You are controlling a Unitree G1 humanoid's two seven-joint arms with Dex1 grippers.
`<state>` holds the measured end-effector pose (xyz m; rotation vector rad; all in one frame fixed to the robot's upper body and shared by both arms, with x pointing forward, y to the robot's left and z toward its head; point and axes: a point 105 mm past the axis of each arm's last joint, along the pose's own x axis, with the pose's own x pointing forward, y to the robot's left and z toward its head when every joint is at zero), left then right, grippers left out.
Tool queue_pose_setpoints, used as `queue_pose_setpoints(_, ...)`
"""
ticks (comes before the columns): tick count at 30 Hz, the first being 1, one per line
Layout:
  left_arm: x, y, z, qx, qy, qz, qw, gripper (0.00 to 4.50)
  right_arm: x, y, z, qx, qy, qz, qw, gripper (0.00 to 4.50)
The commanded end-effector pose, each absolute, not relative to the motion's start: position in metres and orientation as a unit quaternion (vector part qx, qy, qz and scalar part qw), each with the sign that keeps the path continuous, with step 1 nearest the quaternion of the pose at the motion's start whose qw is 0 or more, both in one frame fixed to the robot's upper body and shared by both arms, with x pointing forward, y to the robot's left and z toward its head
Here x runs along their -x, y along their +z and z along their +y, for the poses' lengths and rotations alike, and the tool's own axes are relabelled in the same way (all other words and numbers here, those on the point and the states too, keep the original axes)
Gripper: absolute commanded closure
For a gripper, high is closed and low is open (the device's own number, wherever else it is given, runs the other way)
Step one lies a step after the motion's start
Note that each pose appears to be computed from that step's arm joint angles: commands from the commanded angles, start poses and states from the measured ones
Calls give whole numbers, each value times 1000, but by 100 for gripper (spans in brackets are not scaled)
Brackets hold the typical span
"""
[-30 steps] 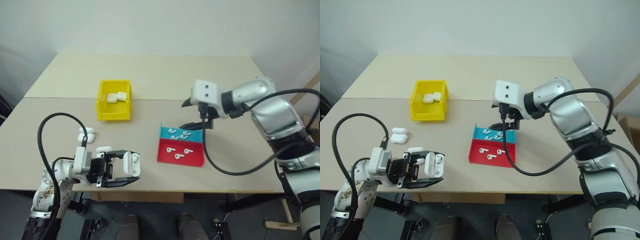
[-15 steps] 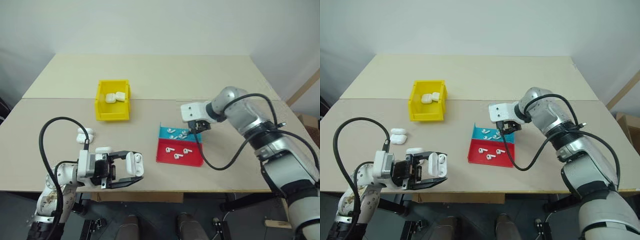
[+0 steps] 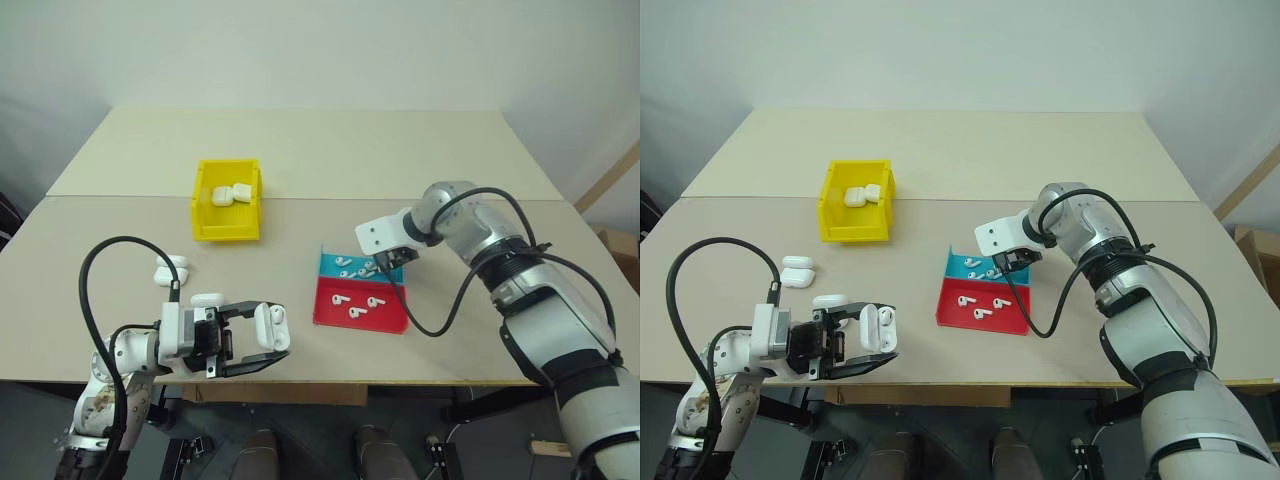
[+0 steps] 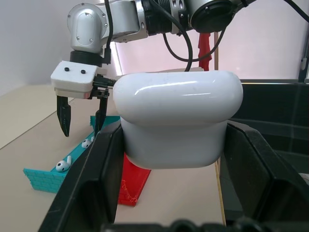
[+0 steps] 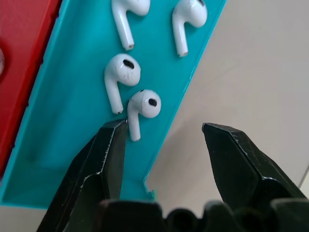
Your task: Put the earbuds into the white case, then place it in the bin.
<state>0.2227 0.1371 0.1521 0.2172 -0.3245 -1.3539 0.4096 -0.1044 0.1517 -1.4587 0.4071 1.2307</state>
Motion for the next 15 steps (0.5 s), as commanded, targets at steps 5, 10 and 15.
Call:
queue_pose_setpoints(5, -220, 161, 134, -113, -621, -172, 756, 172, -415, 168, -100, 638, 512, 145, 557, 151)
queue_pose_setpoints(10, -221, 160, 133, -115, -620, -172, 757, 172, -417, 165, -98, 641, 509, 143, 557, 151)
queue_pose_setpoints(15, -222, 160, 133, -116, -619, -171, 758, 172, -420, 164, -99, 647, 501, 143, 557, 151)
